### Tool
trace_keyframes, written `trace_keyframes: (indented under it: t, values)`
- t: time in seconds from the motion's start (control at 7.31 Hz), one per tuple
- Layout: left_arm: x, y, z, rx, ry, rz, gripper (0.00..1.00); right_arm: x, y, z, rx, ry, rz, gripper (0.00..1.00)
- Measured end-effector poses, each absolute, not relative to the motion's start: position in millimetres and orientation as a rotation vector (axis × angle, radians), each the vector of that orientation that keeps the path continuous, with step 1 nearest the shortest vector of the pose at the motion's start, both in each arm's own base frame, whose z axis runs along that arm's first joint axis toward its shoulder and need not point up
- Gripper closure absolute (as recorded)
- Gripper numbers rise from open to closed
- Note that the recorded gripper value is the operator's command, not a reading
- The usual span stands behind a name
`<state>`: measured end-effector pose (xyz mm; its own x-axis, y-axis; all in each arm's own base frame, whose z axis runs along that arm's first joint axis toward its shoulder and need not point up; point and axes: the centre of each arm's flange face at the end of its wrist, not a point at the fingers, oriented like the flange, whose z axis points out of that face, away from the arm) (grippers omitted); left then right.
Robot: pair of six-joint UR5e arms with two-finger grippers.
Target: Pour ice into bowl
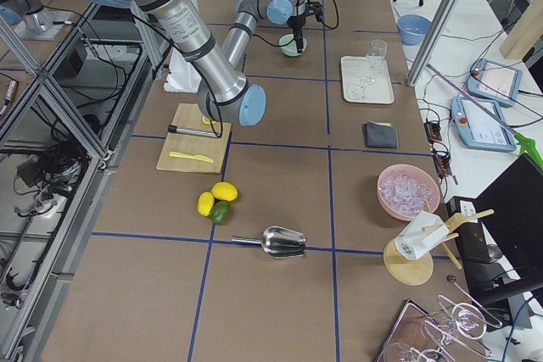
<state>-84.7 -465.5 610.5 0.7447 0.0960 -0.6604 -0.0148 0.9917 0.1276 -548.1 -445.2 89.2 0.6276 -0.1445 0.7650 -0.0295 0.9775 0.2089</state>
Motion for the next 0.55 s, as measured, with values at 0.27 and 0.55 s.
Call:
trace_keyframes:
  t: [0.27,0.55]
  values:
    - [-84.7,-466.2,609.9,0.124,0.728,0.064,0.0,-640.0,-458.6,78.9,0.223,-0.937,-0.001,0.0]
    - [-84.6,-466.9,609.7,0.127,0.728,0.065,0.0,-683.5,-453.5,92.6,0.222,-0.939,0.008,0.11]
